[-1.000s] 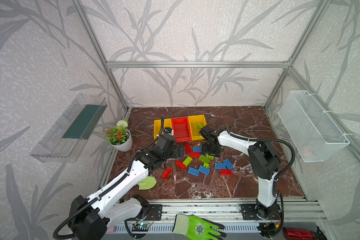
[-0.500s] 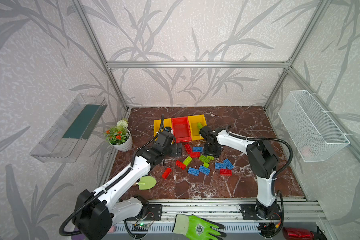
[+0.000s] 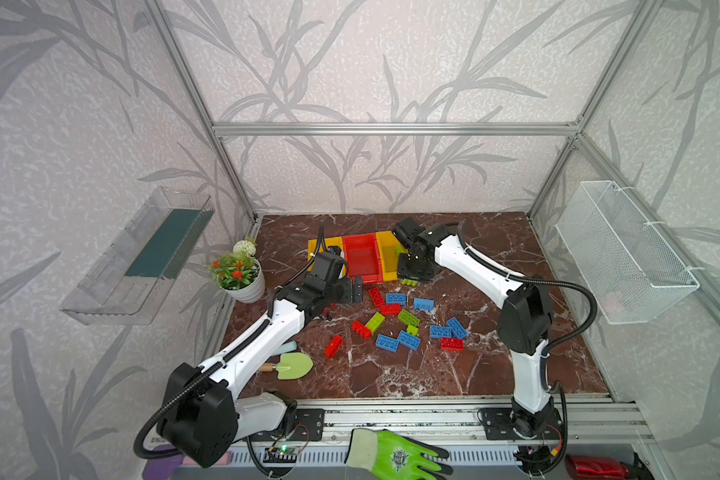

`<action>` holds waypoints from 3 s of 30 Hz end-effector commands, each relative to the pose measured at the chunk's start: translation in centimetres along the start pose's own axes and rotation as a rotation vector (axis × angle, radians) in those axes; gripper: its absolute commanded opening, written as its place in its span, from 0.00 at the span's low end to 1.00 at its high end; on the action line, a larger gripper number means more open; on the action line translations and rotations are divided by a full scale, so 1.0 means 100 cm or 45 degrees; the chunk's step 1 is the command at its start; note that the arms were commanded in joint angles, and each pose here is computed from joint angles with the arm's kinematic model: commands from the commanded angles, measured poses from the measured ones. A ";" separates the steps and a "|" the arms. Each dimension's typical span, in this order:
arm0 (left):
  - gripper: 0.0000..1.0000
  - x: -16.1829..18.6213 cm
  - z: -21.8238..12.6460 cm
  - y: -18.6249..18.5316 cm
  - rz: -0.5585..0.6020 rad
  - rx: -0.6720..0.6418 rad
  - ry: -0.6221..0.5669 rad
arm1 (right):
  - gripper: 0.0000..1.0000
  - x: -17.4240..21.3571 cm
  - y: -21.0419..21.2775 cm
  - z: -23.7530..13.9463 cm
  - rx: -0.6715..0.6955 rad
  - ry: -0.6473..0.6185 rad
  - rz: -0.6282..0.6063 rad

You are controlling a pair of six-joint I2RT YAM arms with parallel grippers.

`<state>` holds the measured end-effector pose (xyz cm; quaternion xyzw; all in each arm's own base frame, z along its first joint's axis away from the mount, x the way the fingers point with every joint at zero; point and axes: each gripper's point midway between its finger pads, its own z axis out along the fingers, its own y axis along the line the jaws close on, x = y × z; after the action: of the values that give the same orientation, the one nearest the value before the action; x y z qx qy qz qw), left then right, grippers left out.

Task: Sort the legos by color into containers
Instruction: 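Carry the lime-green brick to the yellow bin and release it, then grasp a lime-green brick with the left gripper while the right arm withdraws, then carry the lime-green brick with the left gripper into the yellow bin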

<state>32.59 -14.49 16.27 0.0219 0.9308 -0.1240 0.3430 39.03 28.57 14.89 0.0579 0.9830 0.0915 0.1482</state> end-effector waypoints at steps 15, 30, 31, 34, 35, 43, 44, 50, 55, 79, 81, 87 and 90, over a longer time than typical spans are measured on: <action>0.98 -0.034 -0.023 0.025 -0.009 -0.154 -0.104 | 0.43 -0.099 0.018 0.077 -0.035 -0.118 -0.147; 0.98 -0.026 -0.011 0.007 -0.034 -0.039 -0.019 | 0.83 -0.116 0.045 0.014 -0.259 -0.213 -0.267; 0.98 -0.023 -0.011 0.003 -0.031 -0.023 -0.008 | 0.91 -0.113 0.042 0.005 -0.248 -0.207 -0.282; 0.97 -0.008 -0.008 -0.006 0.006 0.016 0.036 | 0.99 -0.098 0.028 -0.013 -0.199 -0.159 -0.320; 0.97 -0.001 -0.006 -0.009 0.032 0.029 0.056 | 0.99 -0.091 0.021 -0.020 -0.177 -0.134 -0.326; 0.95 0.050 0.015 -0.040 0.266 0.054 0.224 | 0.99 -0.025 -0.033 -0.051 -0.078 0.005 -0.320; 0.95 0.053 0.019 -0.042 0.272 0.055 0.237 | 0.99 -0.015 -0.042 -0.056 -0.078 0.002 -0.309; 0.93 0.069 0.038 -0.048 0.358 0.044 0.307 | 0.99 0.039 -0.093 -0.080 -0.112 -0.040 -0.217; 0.87 0.083 0.054 -0.053 0.471 0.050 0.391 | 0.99 0.068 -0.125 -0.093 -0.139 -0.089 -0.143; 0.58 0.126 0.097 -0.051 0.520 0.007 0.546 | 0.99 0.091 -0.160 -0.112 -0.113 -0.137 -0.029; 0.48 0.126 0.097 -0.051 0.520 -0.003 0.552 | 0.99 0.091 -0.161 -0.113 -0.110 -0.141 -0.027; 0.21 0.117 0.091 -0.052 0.523 -0.016 0.547 | 0.99 0.089 -0.162 -0.115 -0.115 -0.147 -0.022; 0.18 0.106 0.083 -0.056 0.524 -0.016 0.532 | 0.99 0.086 -0.162 -0.117 -0.126 -0.154 -0.017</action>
<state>28.65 -22.33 2.95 0.2279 0.9601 -0.0465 0.1551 25.95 12.33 19.51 0.0485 0.9695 0.1312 0.2014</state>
